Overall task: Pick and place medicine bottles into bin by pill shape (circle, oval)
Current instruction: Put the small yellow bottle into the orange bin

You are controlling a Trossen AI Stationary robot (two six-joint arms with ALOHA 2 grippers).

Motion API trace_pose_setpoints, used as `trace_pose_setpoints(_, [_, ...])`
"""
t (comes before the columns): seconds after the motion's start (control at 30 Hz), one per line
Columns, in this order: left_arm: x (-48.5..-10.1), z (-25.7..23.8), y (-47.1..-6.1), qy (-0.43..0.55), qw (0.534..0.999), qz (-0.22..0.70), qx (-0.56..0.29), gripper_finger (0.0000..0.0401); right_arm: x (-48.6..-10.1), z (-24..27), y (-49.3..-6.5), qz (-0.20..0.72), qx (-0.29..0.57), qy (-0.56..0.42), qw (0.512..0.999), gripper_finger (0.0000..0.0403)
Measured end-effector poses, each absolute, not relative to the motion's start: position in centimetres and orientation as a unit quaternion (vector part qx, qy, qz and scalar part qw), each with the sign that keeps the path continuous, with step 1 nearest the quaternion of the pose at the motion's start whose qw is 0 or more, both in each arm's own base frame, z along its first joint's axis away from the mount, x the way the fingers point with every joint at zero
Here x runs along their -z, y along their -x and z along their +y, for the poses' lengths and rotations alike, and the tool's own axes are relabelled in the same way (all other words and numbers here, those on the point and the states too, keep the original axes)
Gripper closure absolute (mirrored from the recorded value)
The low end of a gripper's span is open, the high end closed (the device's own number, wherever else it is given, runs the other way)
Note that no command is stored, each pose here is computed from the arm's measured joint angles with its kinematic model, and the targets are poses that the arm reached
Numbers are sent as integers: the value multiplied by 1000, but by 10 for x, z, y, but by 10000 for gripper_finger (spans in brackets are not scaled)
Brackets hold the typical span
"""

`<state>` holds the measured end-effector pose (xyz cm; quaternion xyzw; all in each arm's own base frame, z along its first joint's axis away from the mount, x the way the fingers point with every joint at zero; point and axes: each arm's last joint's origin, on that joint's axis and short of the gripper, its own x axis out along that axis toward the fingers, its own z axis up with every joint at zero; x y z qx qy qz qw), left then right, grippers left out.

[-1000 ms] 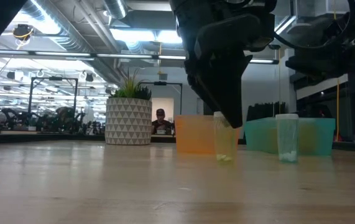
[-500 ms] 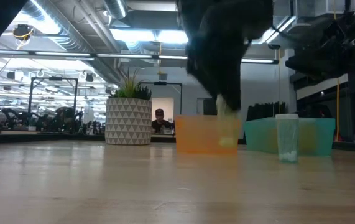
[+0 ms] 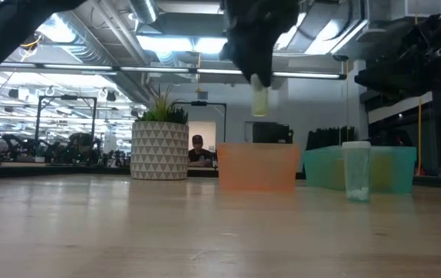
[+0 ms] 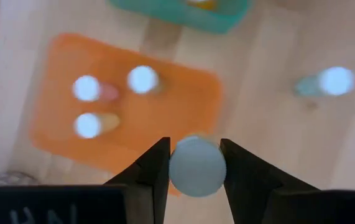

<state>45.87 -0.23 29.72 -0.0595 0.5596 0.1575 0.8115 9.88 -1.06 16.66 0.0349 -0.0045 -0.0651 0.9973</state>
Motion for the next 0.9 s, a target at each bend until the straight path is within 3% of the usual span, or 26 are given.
trace_pose_setpoints(0.27, [-280,44,-461,79,807,560,-170,285,-167,-11,-99,-4,65,-35,997,322])
trace_pose_setpoints(0.5, [-265,39,-458,72,787,594,-152,286,-167,-11,-99,-4,65,-35,997,322])
trace_pose_setpoints(0.9, [-299,17,-436,28,788,592,-166,287,-167,-11,-99,-4,65,-35,997,322])
